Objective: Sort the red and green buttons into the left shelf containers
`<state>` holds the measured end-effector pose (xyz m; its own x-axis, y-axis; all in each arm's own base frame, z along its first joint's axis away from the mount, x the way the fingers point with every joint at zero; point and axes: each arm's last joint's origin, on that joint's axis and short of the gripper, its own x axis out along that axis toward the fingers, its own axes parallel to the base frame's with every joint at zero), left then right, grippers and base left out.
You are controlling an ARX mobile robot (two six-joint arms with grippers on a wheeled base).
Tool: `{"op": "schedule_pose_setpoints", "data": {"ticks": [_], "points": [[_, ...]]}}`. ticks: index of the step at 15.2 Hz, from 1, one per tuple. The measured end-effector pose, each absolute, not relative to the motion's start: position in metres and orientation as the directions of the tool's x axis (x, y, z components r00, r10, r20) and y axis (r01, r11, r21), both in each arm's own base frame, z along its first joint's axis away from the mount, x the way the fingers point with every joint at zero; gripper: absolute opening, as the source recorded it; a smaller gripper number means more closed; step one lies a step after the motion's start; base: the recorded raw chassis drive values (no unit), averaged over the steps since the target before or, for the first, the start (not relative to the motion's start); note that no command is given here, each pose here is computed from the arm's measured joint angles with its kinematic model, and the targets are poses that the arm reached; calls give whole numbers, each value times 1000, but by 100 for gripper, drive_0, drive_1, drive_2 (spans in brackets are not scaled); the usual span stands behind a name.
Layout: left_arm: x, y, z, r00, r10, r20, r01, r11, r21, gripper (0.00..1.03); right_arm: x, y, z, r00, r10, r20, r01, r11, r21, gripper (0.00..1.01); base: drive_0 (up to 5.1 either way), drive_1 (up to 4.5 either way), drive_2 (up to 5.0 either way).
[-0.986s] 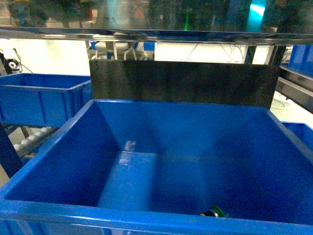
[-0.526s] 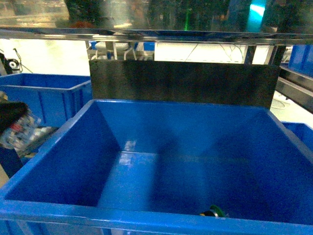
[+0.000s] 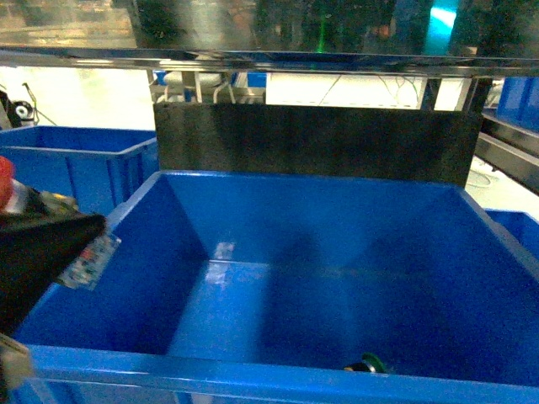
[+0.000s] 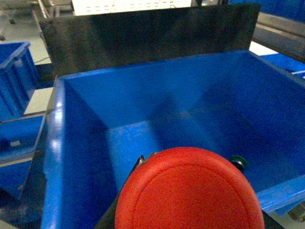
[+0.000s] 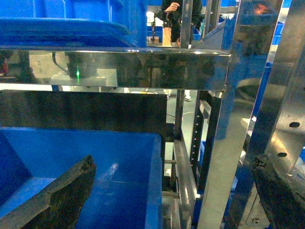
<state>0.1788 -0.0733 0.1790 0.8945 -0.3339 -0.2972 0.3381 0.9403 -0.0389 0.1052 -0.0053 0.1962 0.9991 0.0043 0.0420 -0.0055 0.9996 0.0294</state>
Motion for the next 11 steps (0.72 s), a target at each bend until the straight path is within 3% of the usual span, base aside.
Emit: {"op": "schedule_pose_setpoints", "data": {"ticks": [4, 5, 7, 9, 10, 11], "points": [[184, -81, 172, 891, -329, -313, 340, 940, -21, 24, 105, -5, 196, 999, 4, 42, -5, 1000, 29, 98, 0, 0, 0], [194, -95, 158, 891, -292, -346, 321, 946, 29, 24, 105, -5, 196, 999, 4, 42, -5, 1000, 29, 98, 0, 0, 0], [239, -146, 119, 853, -263, -451, 329, 942, 72, 24, 105, -5, 196, 999, 4, 42, -5, 1000, 29, 98, 0, 0, 0], [288, -174, 93, 850, -211, -482, 252, 968, 20, 24, 105, -5, 196, 999, 4, 42, -5, 1000, 29, 98, 0, 0, 0], [293, -177, 91, 852, -208, -481, 242, 970, 8, 24, 105, -5, 196, 999, 4, 42, -5, 1000, 29, 98, 0, 0, 0], [299, -181, 89, 854, -213, -474, 236, 972, -11, 37, 105, -5, 196, 999, 4, 42, -5, 1000, 29, 98, 0, 0, 0]]}}
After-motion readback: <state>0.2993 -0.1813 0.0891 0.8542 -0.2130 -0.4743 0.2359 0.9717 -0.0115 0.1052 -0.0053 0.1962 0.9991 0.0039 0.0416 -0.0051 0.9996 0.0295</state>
